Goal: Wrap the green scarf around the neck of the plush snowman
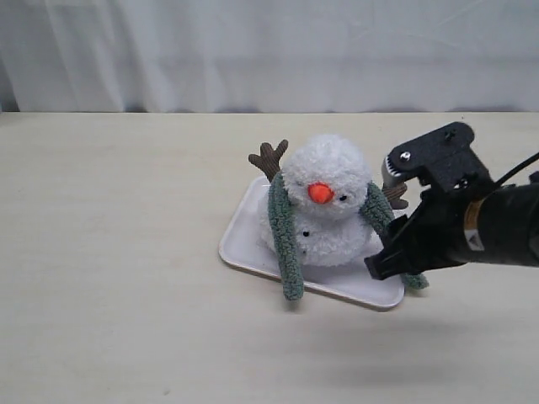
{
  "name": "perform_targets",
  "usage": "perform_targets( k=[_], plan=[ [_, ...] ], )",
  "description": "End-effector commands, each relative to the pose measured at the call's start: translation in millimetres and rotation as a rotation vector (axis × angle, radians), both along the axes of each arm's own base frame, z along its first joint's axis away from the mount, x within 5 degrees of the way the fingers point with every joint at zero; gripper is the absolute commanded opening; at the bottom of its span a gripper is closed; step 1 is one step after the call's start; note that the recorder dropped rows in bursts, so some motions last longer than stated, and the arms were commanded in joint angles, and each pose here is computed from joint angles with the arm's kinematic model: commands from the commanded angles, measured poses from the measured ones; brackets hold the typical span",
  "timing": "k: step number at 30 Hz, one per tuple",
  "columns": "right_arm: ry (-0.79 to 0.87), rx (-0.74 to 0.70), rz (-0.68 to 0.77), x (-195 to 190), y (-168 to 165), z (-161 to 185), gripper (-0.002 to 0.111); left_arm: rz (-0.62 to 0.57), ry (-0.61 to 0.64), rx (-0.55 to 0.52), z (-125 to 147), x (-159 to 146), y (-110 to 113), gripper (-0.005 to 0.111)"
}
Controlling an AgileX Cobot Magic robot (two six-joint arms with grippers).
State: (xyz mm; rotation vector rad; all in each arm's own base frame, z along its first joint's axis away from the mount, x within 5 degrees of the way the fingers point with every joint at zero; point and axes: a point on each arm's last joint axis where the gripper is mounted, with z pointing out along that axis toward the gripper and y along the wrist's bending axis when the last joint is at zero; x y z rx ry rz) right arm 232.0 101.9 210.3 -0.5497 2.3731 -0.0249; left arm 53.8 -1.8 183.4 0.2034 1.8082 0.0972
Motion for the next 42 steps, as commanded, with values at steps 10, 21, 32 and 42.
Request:
perform_targets(
  k=[10, 21, 32, 42],
  plan=[
    [0.117, -0.117, 0.001, 38, -4, -51, 0.060, -0.001, -0.013, -0.007, 1, 0, 0, 0.000],
    [0.097, -0.146, 0.024, 48, -1, -65, 0.040, -0.001, -0.013, -0.007, 1, 0, 0, 0.000],
    [0.069, -0.045, 0.046, 39, 20, -52, 0.004, -0.001, -0.013, -0.007, 1, 0, 0, 0.000],
    [0.113, 0.132, -0.039, 29, 30, -48, 0.004, -0.001, -0.011, -0.007, 1, 0, 0, 0.000]
  ],
)
